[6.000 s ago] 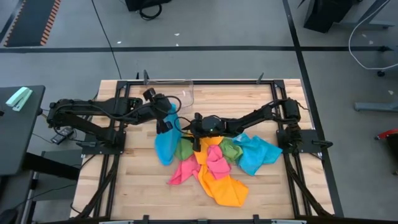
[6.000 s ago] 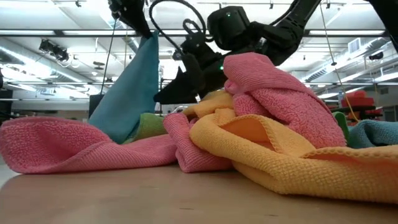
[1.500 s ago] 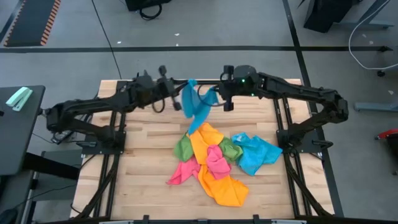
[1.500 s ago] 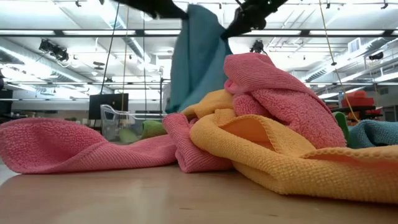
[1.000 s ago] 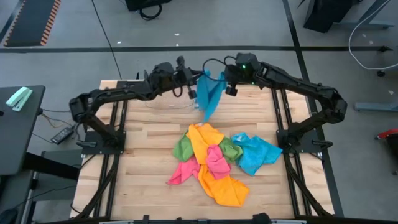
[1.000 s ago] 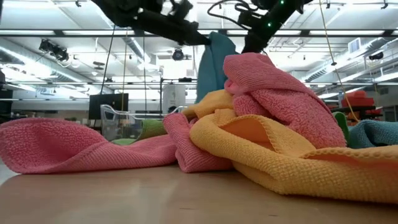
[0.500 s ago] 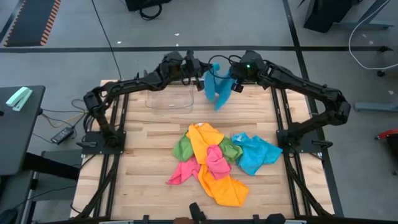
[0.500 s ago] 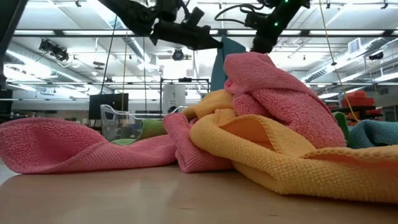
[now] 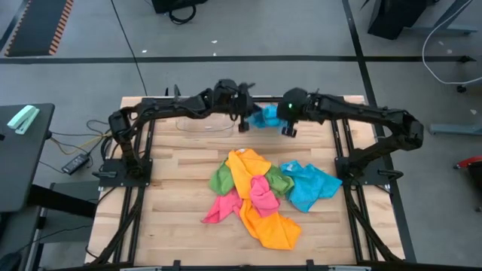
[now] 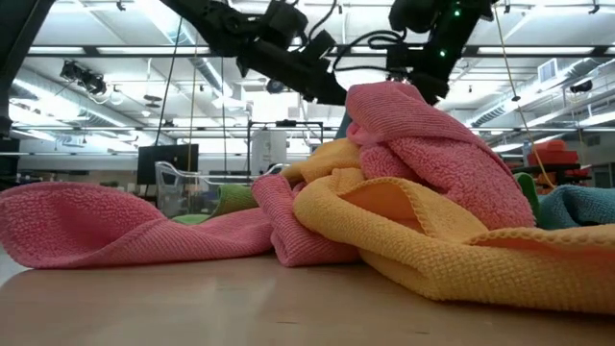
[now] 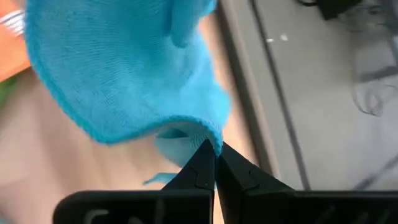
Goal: Fold microfiber towels
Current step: Fold the left blue microfiber towel
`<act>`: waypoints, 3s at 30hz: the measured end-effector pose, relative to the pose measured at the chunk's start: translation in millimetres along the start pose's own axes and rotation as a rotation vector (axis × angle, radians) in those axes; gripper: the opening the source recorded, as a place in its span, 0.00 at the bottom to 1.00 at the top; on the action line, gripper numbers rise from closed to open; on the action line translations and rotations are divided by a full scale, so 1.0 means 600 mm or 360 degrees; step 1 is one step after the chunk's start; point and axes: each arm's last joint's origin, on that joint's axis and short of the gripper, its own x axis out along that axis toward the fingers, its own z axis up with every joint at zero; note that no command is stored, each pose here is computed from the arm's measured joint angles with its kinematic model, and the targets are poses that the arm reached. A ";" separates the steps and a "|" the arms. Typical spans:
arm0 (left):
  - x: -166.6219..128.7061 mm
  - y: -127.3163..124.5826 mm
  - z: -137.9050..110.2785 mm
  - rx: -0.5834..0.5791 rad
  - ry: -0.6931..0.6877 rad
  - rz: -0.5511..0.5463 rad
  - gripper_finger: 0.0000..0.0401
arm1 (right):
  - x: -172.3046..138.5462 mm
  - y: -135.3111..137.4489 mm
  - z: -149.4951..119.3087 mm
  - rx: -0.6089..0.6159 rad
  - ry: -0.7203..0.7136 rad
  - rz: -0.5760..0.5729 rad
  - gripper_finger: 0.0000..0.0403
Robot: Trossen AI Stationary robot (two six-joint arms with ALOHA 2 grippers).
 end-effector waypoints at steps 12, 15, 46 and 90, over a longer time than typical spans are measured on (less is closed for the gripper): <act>0.002 -0.100 -0.011 0.0056 0.0386 -0.0363 0.03 | 0.017 0.149 -0.045 -0.0284 0.0009 0.0617 0.02; 0.002 -0.122 -0.004 0.0079 0.0393 -0.0416 0.03 | 0.020 0.176 -0.054 -0.0287 -0.0035 0.0665 0.02; -0.047 -0.219 0.034 -0.0065 0.0678 -0.0307 0.03 | -0.021 0.192 0.018 -0.0141 -0.0613 0.0803 0.43; -0.380 -0.354 0.113 -0.0397 0.1046 -0.0576 0.05 | -0.074 0.264 -0.019 -0.0331 -0.0675 0.0759 0.43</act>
